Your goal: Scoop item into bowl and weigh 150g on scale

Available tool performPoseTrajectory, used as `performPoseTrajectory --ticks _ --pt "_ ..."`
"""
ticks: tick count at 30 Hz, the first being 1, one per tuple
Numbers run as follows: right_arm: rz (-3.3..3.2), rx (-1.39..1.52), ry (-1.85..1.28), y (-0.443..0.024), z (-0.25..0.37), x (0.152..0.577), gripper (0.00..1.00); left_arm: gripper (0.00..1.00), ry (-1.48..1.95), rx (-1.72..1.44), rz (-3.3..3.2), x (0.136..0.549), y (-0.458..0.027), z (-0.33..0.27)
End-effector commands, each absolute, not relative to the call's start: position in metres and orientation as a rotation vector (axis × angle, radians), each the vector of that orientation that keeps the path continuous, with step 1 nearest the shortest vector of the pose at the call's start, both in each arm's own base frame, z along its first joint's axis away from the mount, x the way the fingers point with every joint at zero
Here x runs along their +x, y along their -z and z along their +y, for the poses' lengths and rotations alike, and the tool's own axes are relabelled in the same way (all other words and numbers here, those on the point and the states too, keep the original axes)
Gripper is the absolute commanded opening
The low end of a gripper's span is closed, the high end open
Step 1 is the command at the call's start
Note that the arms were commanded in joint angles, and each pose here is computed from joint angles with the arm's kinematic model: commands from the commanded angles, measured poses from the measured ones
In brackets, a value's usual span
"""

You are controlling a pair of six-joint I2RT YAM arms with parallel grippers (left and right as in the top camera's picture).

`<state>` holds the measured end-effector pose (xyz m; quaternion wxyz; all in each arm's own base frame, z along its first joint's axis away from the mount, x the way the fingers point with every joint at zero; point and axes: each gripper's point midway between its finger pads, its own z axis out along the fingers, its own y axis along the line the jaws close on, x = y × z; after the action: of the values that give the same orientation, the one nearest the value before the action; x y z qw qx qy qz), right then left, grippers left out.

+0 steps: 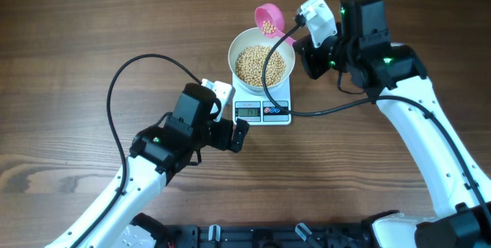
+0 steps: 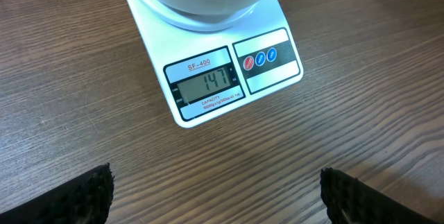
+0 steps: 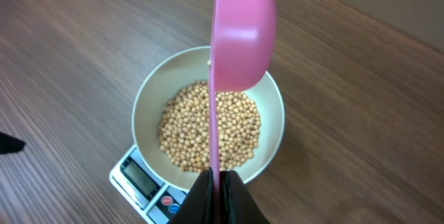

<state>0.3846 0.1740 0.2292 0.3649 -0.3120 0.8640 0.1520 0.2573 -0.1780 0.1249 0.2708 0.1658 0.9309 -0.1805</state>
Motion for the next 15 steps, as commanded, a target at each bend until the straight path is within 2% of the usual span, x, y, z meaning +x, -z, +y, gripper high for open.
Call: performPoseTrajectory --ticks 1,11,15 --pt "2.198 -0.847 -0.3 -0.232 0.17 0.39 0.04 1.0 0.482 0.466 2.485 0.261 -0.132 -0.181" --pt "2.179 -0.887 -0.344 -0.233 0.18 0.385 0.05 1.0 0.482 0.465 2.486 0.261 -0.132 -0.181" --pt "2.205 -0.851 -0.259 -0.23 0.169 0.391 0.04 1.0 0.482 0.465 2.485 0.261 -0.132 -0.181"
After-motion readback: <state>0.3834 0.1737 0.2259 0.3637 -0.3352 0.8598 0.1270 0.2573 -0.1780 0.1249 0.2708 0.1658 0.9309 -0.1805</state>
